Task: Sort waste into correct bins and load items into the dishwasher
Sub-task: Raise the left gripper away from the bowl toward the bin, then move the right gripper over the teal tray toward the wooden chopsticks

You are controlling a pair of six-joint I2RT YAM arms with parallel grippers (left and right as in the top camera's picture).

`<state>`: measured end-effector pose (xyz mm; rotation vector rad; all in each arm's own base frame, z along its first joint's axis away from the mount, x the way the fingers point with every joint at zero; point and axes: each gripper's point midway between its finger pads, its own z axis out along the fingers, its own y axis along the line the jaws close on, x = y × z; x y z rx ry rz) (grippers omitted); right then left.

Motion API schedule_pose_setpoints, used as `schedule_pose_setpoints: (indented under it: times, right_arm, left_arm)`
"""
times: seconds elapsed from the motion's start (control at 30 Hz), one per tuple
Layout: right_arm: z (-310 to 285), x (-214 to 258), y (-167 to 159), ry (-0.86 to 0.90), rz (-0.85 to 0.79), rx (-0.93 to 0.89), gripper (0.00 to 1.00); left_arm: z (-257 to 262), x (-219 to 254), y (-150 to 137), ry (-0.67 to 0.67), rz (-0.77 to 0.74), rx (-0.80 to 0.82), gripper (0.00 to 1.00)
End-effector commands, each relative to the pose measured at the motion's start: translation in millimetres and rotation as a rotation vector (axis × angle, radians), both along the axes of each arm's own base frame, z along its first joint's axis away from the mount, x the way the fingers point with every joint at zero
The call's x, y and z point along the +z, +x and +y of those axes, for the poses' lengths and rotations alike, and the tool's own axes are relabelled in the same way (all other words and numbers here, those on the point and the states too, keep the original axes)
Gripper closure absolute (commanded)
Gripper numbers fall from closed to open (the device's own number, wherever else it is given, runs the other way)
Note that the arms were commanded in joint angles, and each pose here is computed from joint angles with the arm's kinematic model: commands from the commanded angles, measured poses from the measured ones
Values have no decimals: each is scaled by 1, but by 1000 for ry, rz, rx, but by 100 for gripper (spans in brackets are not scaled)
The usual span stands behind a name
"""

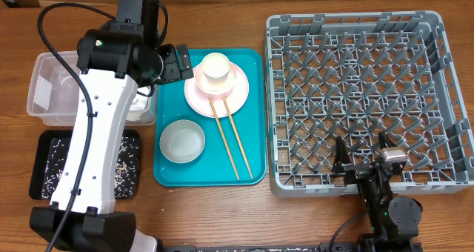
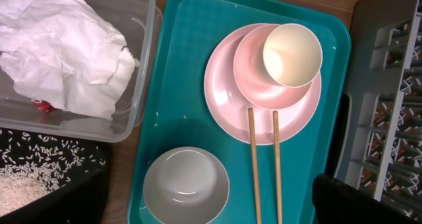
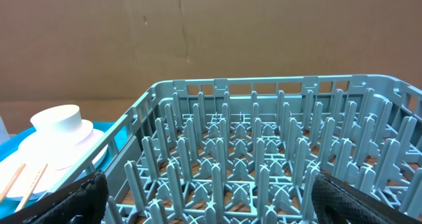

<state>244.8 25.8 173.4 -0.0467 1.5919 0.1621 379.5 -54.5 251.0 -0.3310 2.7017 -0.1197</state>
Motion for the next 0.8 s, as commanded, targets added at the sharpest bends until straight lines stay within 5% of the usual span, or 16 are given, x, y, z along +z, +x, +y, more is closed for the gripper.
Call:
schedule_pose_setpoints:
  times: [0.0,0.13,0.33,0.77]
  right_arm:
    - [-4,-2,1,-17,-4,-20,0]
    - [-33,-1,1,-71,-11,-188,0]
    - [-33,1,1,-68,-17,-193,0]
    - [31,27,-9,80,-89,190,0]
  left_arm:
    - [-1,5,1,-1,-15,-6,0]
    - [-1,5,1,-1,-17,-6,0]
    - [-1,5,2,-2,-17,-6,0]
    - [-1,5,2,-2,-17,-6,0]
